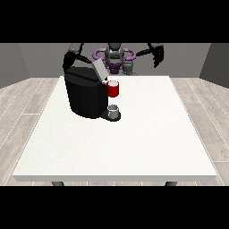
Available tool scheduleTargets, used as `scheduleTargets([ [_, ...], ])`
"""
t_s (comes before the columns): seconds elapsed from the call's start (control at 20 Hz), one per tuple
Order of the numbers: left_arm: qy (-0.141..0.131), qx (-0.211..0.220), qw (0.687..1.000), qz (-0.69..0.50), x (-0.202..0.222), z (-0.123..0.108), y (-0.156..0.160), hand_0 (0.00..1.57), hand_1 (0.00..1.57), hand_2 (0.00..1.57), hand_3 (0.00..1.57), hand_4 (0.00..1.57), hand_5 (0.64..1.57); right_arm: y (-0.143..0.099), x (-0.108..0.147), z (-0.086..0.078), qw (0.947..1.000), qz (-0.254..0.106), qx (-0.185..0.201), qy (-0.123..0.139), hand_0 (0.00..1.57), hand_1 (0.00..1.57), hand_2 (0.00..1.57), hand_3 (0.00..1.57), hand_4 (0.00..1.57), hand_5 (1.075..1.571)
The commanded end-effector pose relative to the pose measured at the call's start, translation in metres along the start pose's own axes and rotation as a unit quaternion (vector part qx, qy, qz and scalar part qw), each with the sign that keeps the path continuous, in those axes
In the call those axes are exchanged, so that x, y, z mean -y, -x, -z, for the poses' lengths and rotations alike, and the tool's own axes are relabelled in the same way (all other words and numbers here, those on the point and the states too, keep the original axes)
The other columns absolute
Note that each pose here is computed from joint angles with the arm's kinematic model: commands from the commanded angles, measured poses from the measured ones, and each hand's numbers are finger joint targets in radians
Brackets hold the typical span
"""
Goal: Insert the coffee pod into the coffee machine and close the lid
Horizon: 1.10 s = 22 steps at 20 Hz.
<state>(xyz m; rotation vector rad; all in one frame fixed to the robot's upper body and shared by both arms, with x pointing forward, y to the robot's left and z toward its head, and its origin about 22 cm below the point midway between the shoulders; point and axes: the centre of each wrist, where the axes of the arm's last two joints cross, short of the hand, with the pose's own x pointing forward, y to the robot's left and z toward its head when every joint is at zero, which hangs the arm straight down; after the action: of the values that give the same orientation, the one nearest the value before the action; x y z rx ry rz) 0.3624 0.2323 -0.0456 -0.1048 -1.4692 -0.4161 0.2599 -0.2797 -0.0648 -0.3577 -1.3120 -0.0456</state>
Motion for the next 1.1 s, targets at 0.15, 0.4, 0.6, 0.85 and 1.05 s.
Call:
scheduleTargets([
  [0.15, -0.008, -0.034, 0.999, -0.037, 0.013, -0.018, 0.022, 0.00, 0.00, 0.00, 0.00, 0.40, 1.571, -0.044, -0.017, 0.008, 0.9920, 0.023, 0.081, -0.094, 0.00, 0.00, 0.00, 0.00, 0.00, 1.571],
  [0.4, -0.017, -0.063, 0.996, -0.059, 0.013, -0.039, 0.036, 0.00, 0.00, 0.00, 0.00, 0.46, 1.571, -0.068, -0.017, 0.006, 0.9870, -0.007, 0.091, -0.133, 0.00, 0.00, 0.00, 0.00, 0.11, 1.571],
  [0.6, -0.008, -0.021, 0.998, -0.060, 0.019, -0.030, 0.011, 0.00, 0.00, 0.00, 0.00, 0.40, 1.571, -0.103, -0.001, 0.035, 0.9892, -0.022, 0.107, -0.097, 0.00, 0.00, 0.00, 0.00, 0.00, 1.571],
  [0.85, -0.049, 0.026, 0.998, -0.035, 0.002, -0.037, -0.007, 0.00, 0.00, 0.00, 0.00, 0.38, 1.571, -0.126, -0.003, 0.042, 0.9858, 0.029, 0.125, -0.108, 0.00, 0.00, 0.00, 0.00, 0.11, 1.571],
  [1.05, -0.038, 0.058, 0.997, -0.034, 0.010, -0.047, -0.003, 0.00, 0.00, 0.00, 0.00, 0.35, 1.571, -0.150, 0.020, 0.061, 0.9835, 0.067, 0.133, -0.103, 0.00, 0.00, 0.00, 0.00, 0.08, 1.571],
])
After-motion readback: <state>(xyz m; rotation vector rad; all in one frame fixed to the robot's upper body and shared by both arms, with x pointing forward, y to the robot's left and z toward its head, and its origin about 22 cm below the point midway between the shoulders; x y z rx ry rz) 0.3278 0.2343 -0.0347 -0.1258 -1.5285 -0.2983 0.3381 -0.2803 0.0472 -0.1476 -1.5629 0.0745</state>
